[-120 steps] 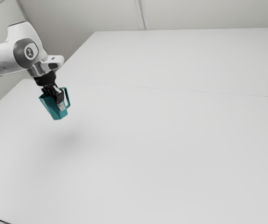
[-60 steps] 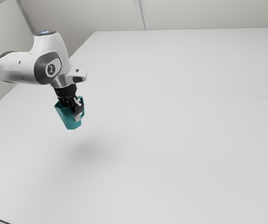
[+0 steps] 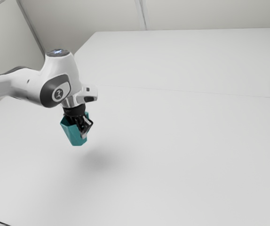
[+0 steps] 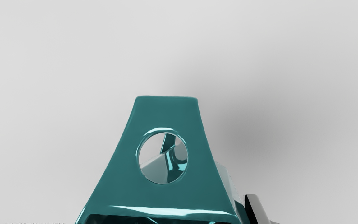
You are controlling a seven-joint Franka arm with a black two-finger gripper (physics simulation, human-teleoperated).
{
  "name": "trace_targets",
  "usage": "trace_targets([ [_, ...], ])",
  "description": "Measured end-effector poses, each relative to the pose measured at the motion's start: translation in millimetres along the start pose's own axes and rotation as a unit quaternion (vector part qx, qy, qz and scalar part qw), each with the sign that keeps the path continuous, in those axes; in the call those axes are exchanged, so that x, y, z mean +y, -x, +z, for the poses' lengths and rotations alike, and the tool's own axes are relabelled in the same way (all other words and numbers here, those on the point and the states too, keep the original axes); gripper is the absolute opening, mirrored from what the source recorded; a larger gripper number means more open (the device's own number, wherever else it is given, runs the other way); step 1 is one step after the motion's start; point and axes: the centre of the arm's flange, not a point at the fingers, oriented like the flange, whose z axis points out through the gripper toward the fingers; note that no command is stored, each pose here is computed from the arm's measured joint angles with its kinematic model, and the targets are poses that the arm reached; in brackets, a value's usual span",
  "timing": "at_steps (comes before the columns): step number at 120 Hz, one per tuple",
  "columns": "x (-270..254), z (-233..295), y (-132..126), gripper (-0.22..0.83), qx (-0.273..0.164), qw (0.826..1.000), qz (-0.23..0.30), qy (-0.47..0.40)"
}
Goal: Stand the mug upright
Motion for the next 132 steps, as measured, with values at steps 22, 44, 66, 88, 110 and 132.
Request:
trace_targets([
  [22, 19.4, 13.8, 2.9, -0.17, 0.015, 1.000, -0.014, -0.004],
  [44, 27.9, 25.8, 0.0, -0.17, 0.038, 0.999, -0.022, -0.023],
  [66, 40.3, 42.0, -5.1, -0.17, 0.056, 0.998, -0.030, -0.030],
  [88, 49.2, 57.7, -12.8, -0.17, 0.064, 0.997, -0.041, -0.028],
  [110, 54.6, 70.7, -18.0, -0.17, 0.063, 0.996, -0.052, -0.029],
  [132, 59.9, 78.3, -21.7, -0.17, 0.065, 0.996, -0.061, -0.028],
])
